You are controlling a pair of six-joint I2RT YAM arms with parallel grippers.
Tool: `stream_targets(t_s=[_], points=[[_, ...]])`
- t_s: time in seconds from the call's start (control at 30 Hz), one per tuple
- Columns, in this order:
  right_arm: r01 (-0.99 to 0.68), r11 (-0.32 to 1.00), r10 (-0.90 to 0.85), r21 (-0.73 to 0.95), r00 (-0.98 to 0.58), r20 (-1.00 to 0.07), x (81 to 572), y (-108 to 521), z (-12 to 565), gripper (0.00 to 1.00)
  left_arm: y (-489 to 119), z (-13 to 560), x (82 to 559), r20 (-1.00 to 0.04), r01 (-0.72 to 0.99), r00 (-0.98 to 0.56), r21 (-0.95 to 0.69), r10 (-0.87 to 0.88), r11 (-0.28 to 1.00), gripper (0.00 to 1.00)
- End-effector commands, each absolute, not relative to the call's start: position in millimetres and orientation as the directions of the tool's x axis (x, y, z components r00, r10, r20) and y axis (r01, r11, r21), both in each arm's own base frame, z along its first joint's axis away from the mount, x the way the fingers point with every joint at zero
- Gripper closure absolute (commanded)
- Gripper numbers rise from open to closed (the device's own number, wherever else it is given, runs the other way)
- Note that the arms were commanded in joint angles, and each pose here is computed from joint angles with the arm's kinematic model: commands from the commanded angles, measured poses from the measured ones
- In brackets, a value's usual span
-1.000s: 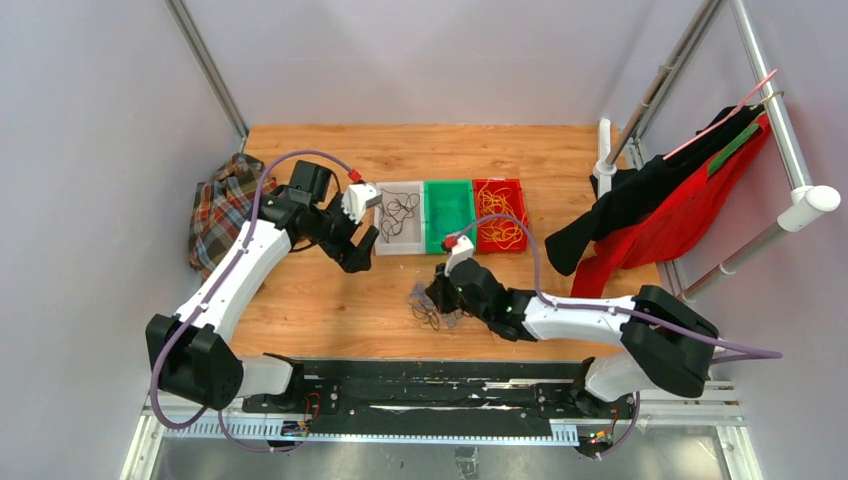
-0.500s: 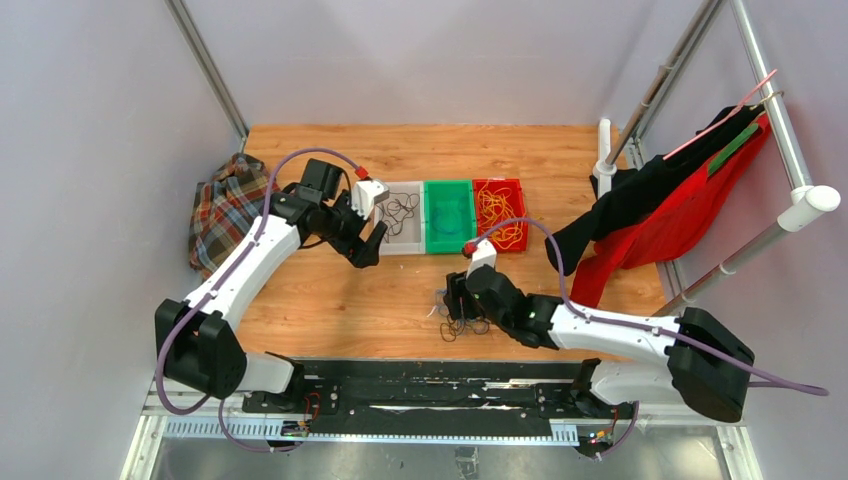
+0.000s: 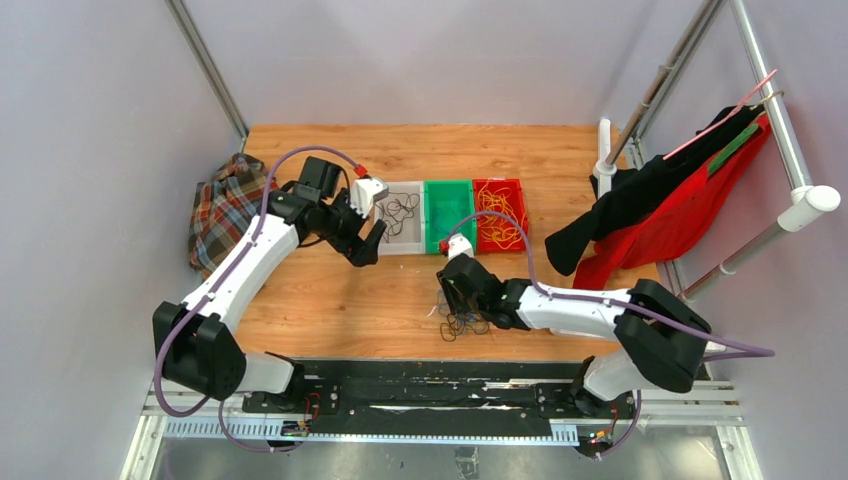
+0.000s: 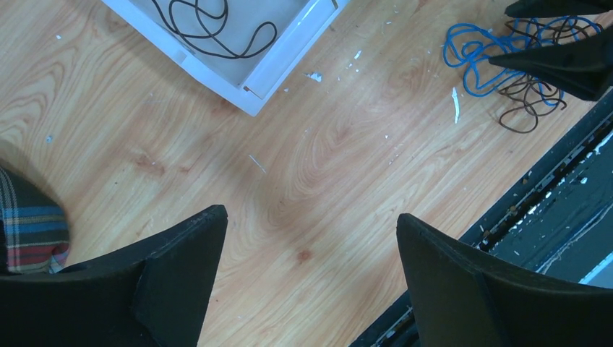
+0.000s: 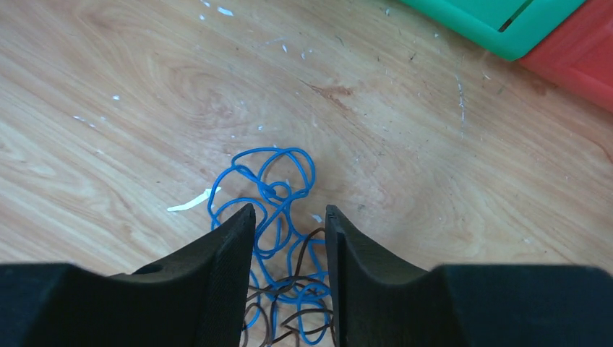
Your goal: Untangle the cables
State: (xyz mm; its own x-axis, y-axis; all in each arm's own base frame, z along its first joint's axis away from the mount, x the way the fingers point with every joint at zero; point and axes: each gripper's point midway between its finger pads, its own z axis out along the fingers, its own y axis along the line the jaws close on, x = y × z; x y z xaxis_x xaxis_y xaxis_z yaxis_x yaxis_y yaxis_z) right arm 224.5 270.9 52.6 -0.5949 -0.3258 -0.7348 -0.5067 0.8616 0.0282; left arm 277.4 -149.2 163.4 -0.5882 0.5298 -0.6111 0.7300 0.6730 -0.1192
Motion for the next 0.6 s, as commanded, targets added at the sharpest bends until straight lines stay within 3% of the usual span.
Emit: stream_targets(t_s=[0.0,0.27,0.43,0.57], points=[[-0.527,0.85,-0.358,0.013,-0.595,-0.719,230.9,270.7,39.5,0.62,-150.5,179.5,273.2,-0.638,0.744,-0.56,-0.106,0.529,0.66,0.09],[-0.564,0.824,-0.358,0.054,-0.592,-0.722,235.8,293.1,33.0,0.75,-153.8,181.2,264.9,-0.64,0.748,-0.568,-0.14,0.518,0.648,0.1],[-0.576,0.811,-0.321,0.102,-0.583,-0.746,238.1,306.1,45.5,0.98,-153.5,186.7,261.6,-0.651,0.753,-0.558,-0.135,0.515,0.644,0.11],[-0.598,0.778,-0.221,0.193,-0.547,-0.807,237.9,322.0,79.1,0.99,-155.1,190.1,257.7,-0.658,0.755,-0.557,-0.147,0.507,0.639,0.14]])
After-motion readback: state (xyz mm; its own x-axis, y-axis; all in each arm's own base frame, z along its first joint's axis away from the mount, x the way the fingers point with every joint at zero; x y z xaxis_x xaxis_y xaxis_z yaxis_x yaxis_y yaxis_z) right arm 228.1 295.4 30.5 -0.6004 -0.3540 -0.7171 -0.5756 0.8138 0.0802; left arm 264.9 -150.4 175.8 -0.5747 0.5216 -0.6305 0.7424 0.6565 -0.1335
